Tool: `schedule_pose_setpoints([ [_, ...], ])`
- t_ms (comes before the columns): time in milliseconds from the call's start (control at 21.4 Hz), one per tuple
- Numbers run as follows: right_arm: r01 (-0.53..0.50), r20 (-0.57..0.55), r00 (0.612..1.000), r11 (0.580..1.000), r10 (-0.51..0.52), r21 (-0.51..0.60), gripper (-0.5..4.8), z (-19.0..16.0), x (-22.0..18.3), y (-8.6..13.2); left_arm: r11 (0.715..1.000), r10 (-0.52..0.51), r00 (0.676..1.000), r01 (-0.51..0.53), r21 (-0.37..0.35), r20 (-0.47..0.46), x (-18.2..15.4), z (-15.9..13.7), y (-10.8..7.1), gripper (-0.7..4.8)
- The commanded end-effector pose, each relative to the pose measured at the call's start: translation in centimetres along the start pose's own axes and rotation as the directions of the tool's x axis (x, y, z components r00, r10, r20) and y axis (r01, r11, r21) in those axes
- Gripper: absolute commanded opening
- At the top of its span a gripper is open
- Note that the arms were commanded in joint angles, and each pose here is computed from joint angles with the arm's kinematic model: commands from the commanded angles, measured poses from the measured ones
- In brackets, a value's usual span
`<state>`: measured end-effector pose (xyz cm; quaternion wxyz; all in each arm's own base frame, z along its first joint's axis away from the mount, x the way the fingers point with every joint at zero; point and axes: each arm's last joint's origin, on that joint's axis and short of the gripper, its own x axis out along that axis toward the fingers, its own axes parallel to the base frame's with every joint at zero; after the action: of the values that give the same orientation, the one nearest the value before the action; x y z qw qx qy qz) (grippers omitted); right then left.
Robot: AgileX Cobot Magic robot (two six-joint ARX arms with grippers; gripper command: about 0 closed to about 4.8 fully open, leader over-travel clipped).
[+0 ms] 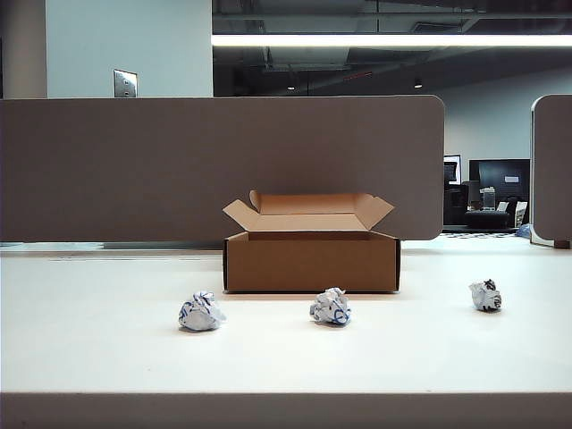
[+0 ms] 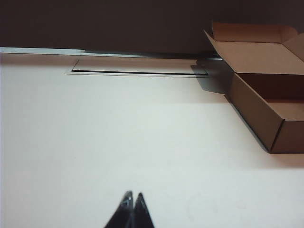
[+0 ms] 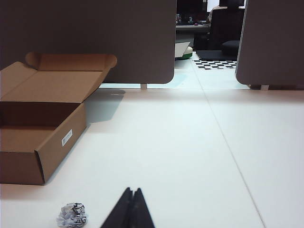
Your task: Pick up all the paper balls on the table and put them in the paper box.
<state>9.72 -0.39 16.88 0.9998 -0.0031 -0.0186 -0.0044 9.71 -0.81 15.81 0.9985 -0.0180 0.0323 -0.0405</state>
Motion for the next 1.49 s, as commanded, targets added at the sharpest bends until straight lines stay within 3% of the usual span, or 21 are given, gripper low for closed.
schedule_pose_setpoints([
  [47,0.004,0.014,1.000,1.000,-0.004,0.000,-0.05,0.0,0.0,0.0,1.000,0.000,1.000,0.000,0.001,0.015,0.0,0.2,0.0,-0.05],
  [373,-0.007,0.025,1.000,0.998,0.006,0.056,-0.05,0.1,0.0,0.0,1.000,-0.001,1.000,0.001,-0.010,0.024,-0.1,0.5,0.0,-0.05],
  [513,0.039,0.125,0.991,0.993,-0.053,0.107,-0.05,3.2,-0.6,-0.1,0.989,-0.007,0.994,0.023,-0.147,0.106,-1.0,3.5,-0.1,-0.05],
  [699,0.055,0.215,0.974,0.992,-0.078,0.114,-0.05,8.4,-1.6,-0.2,0.987,-0.056,0.987,0.078,-0.141,0.153,-2.6,8.5,-0.5,-0.05],
  [933,0.063,0.052,0.996,0.993,-0.069,0.099,-0.05,13.5,0.2,-0.3,0.977,-0.159,0.987,0.162,-0.142,0.032,-0.4,11.1,-0.9,-0.05],
  [1119,0.074,-0.077,0.994,0.997,-0.071,0.035,-0.05,14.5,3.6,-0.4,0.971,-0.225,0.969,0.214,-0.105,-0.102,2.2,10.6,-1.1,-0.05],
  [1212,0.071,-0.189,0.980,0.997,-0.063,0.033,-0.05,13.9,6.0,-0.4,0.958,-0.280,0.936,0.259,-0.121,-0.213,4.4,9.7,-1.4,-0.05],
  [1399,0.009,-0.333,0.943,1.000,-0.001,0.021,-0.05,12.2,9.5,0.6,0.916,-0.401,0.859,0.373,-0.147,-0.318,7.0,8.9,-2.4,-0.05],
  [1492,-0.027,-0.387,0.922,0.999,0.032,0.019,-0.05,11.3,11.0,1.4,0.896,-0.437,0.822,0.431,-0.102,-0.364,8.2,8.7,-3.5,-0.05],
])
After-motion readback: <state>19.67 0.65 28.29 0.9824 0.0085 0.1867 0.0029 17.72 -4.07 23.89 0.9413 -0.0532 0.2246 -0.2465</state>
